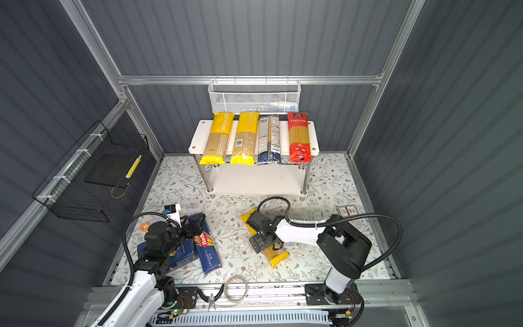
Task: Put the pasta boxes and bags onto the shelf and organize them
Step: 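Raise the yellow bag upright off the table with the right gripper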
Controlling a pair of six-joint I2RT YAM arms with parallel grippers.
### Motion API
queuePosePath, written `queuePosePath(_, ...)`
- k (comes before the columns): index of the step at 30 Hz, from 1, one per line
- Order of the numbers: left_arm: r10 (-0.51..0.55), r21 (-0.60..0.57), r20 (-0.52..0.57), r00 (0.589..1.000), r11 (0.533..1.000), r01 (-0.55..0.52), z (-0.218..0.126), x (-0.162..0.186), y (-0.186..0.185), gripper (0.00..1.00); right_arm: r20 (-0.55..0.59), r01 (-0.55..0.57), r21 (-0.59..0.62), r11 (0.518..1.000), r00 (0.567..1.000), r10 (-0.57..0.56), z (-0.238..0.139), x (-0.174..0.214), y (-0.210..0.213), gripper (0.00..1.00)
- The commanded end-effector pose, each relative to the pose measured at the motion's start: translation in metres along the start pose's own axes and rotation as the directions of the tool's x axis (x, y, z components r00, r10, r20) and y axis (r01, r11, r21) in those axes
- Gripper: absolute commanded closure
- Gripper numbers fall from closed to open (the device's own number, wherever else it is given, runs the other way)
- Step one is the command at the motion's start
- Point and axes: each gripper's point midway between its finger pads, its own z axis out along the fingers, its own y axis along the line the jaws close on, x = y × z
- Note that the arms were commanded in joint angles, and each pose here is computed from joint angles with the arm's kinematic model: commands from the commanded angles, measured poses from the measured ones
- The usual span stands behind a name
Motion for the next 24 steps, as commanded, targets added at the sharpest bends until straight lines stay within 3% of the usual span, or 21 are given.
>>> queuePosePath(1,-0.001,0.021,0.011,1.000,1.000,0.001,-0.001,-0.003,-0.004,0.00,-0.093,0.008,0.027,1.000,0.996,-0.006,0.018,0.022,-0.007,0.01)
queuePosePath(6,-0.001,0.020,0.012,1.000,1.000,0.001,-0.001,-0.003,-0.004,0.00,-0.120,-0.004,-0.038,0.999,0.993,-0.001,0.025,0.028,0.005,0.03)
queuePosePath(24,-0.001,0.021,0.010,1.000,1.000,0.000,0.000,-0.003,-0.004,0.00,-0.059,-0.130,-0.046,0.990,0.990,0.127,0.021,0.018,0.007,0.42)
